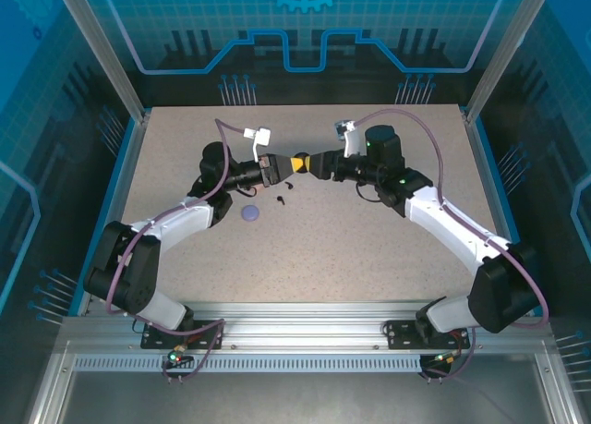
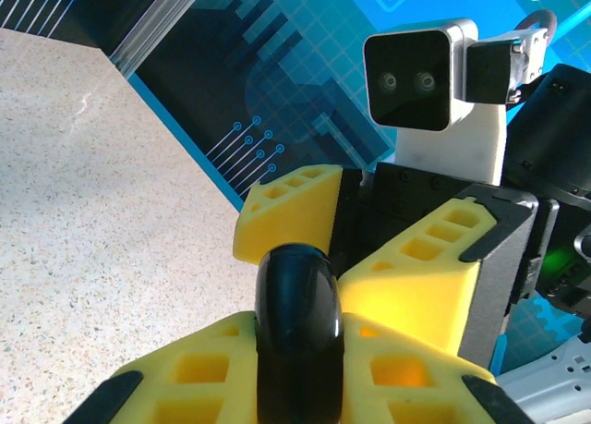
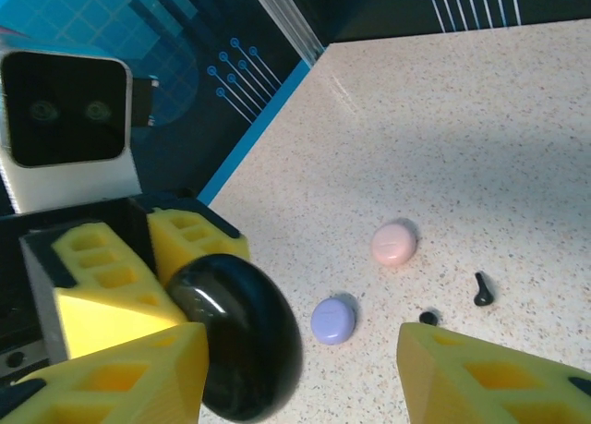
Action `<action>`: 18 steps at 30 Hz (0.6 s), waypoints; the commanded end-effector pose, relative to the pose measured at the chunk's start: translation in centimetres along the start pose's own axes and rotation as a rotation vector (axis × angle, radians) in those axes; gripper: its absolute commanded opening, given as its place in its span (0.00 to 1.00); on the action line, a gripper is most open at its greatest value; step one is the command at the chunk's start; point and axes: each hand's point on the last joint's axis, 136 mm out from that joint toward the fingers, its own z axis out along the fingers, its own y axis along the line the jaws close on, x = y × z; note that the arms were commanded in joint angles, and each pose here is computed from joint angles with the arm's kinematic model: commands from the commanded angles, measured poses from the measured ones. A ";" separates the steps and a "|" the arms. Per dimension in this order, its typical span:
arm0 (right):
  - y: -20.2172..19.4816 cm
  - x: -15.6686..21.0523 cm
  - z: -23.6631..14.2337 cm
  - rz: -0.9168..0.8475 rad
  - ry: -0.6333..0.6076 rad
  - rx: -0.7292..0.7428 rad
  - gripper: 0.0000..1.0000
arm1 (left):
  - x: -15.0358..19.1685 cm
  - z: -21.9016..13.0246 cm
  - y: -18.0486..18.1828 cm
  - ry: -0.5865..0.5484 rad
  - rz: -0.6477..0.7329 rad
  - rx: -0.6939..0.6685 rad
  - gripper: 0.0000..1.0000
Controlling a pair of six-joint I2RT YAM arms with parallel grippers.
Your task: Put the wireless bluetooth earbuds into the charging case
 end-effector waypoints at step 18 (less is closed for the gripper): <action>0.8 -1.1 -3.2 0.066 -0.098 -0.081 0.51 | -2.0 -0.9 -4.9 -0.027 0.116 0.136 0.00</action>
